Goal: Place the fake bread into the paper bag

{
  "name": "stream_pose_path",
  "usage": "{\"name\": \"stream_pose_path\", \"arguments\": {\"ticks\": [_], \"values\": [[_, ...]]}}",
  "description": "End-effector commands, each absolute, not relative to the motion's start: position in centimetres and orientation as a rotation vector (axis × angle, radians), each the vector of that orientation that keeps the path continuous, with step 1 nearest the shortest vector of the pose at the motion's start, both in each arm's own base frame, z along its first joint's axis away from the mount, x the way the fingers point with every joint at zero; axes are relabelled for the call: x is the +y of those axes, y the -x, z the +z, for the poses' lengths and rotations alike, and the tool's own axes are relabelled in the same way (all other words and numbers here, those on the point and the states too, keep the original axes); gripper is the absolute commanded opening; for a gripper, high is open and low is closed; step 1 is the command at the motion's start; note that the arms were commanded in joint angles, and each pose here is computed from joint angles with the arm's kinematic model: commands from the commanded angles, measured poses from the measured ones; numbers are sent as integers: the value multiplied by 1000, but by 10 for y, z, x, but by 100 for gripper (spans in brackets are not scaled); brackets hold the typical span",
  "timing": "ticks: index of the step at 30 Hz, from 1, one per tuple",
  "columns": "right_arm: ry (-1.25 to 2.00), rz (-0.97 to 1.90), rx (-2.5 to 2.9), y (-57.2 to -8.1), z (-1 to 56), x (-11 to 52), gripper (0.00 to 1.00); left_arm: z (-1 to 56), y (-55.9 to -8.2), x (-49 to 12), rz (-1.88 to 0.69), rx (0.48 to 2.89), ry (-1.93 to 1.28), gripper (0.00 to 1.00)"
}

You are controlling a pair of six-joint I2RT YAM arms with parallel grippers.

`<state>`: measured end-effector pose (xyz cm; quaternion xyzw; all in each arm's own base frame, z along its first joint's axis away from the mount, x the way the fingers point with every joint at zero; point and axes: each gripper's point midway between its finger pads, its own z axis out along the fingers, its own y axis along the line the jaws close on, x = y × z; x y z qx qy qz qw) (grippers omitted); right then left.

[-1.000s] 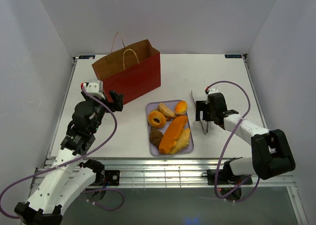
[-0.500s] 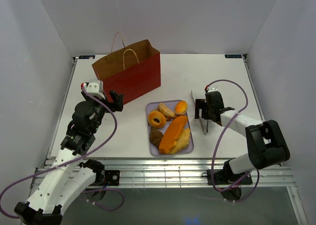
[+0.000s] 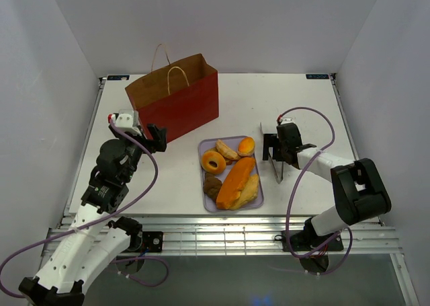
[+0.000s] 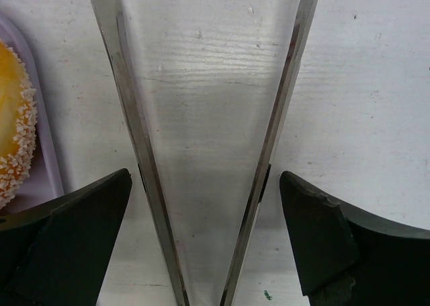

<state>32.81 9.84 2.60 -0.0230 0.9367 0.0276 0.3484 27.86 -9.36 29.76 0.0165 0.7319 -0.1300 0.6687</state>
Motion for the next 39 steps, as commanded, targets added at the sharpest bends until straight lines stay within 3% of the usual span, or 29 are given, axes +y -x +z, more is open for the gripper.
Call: {"name": "stream_pose_path", "arguments": {"ticks": [1,21,39], "values": [[29,61,2391,-343,35,102,96,311,-275,-89,-291,1620,-13,98],[36,49,2444,-334,27,99,74,312,-274,-90,-297,1617,-17,98],[97,70,2408,-329,71,103,73,309,-275,-89,-286,1624,-10,98]]}}
